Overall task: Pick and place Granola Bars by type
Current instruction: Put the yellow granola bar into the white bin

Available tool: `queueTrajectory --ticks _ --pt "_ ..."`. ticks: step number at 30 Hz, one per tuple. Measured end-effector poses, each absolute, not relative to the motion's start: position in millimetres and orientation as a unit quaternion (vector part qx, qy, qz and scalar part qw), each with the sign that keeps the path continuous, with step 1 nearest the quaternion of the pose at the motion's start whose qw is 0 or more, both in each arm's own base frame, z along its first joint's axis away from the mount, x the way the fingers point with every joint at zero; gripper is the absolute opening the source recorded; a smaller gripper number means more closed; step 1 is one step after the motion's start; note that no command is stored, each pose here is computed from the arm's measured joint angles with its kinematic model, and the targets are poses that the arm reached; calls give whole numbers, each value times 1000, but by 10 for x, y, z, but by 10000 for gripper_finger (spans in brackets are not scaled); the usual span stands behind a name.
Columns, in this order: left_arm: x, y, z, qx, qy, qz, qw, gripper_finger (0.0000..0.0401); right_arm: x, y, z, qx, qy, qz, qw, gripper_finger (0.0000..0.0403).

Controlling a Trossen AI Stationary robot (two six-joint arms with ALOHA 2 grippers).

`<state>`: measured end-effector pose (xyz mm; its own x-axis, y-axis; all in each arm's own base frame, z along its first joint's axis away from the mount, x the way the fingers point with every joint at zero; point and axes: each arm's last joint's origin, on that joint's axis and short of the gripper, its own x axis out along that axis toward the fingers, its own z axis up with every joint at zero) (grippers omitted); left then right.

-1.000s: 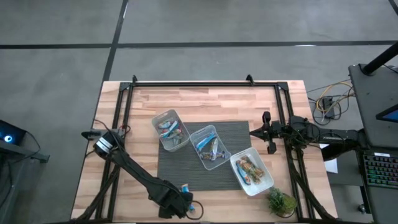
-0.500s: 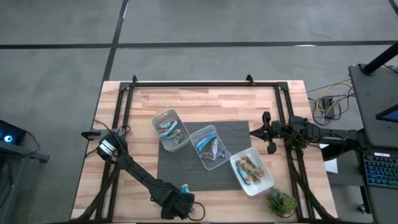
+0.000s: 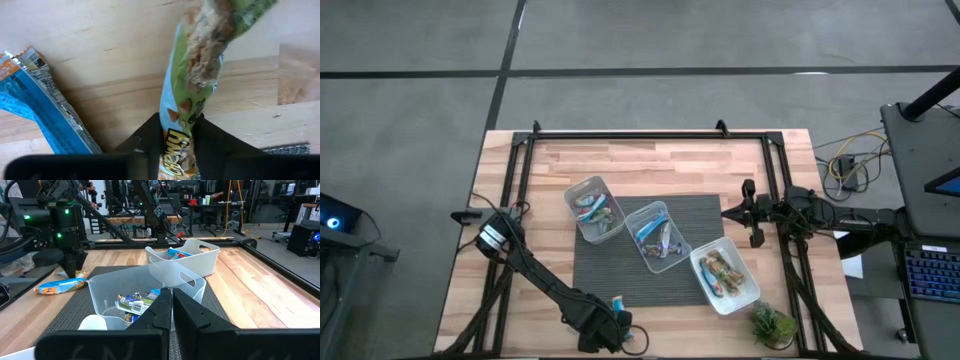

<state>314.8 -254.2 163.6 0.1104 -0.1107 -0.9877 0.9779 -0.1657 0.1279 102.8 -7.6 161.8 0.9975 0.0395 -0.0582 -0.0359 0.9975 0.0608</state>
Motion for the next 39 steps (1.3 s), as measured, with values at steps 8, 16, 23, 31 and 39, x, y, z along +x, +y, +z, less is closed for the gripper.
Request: queueTrajectory --ticks 8,16,23,31,39 --pt "3148 -2540 1639 544 398 -534 510 50 1028 -76 1618 30 30 19 999 8" --pt "3170 -2424 1924 571 392 -479 539 48 1028 -77 1618 30 30 18 999 8" --pt "3110 -2263 2267 566 389 -456 567 48 1028 -77 1617 30 30 19 999 9" --pt "3213 -2124 2583 520 396 -397 645 48 1028 -76 1618 30 30 19 999 8" --pt "3539 -1915 3145 414 360 -304 779 48 1028 -76 1618 30 30 19 999 8"
